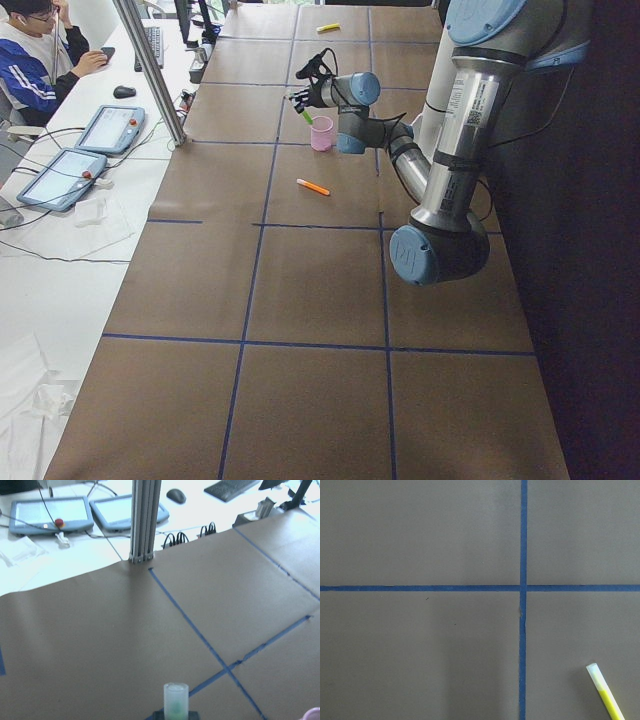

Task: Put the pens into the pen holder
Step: 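Lift the green marker upright with the left gripper, then carry the green marker over the pink cup and release it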

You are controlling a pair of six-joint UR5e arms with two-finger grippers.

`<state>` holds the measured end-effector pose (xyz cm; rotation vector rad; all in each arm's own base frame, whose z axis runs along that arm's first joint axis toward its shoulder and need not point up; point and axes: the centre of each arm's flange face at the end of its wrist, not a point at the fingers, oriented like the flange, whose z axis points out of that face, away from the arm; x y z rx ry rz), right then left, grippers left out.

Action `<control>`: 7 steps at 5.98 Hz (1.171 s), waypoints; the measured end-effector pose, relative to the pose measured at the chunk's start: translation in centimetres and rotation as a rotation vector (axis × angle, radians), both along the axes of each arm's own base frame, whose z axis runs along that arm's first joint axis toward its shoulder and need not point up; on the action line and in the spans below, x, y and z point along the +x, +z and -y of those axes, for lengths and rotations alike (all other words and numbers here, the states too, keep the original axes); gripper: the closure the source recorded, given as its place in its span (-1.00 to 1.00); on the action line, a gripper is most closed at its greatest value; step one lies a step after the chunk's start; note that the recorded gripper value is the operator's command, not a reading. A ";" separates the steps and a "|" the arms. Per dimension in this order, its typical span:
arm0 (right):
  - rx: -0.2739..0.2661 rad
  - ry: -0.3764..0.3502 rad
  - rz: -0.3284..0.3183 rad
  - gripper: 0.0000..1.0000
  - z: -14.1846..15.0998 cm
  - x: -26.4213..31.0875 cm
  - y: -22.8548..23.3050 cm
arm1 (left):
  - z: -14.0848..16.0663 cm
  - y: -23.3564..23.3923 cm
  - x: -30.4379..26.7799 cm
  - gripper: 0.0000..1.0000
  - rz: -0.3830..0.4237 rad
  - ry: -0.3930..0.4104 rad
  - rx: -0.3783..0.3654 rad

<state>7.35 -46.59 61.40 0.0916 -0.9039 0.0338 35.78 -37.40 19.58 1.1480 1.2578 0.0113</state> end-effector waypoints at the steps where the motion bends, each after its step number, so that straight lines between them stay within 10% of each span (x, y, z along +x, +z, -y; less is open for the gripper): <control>1: 0.003 -0.001 0.000 -1.00 0.0 0.0 -0.1 | -1.9 -0.6 3.4 1.00 -0.056 -0.019 0.011; 7: 0.003 -0.003 0.000 -1.00 0.0 -0.1 -0.1 | 0.0 -0.2 16.6 1.00 -0.123 -0.098 0.003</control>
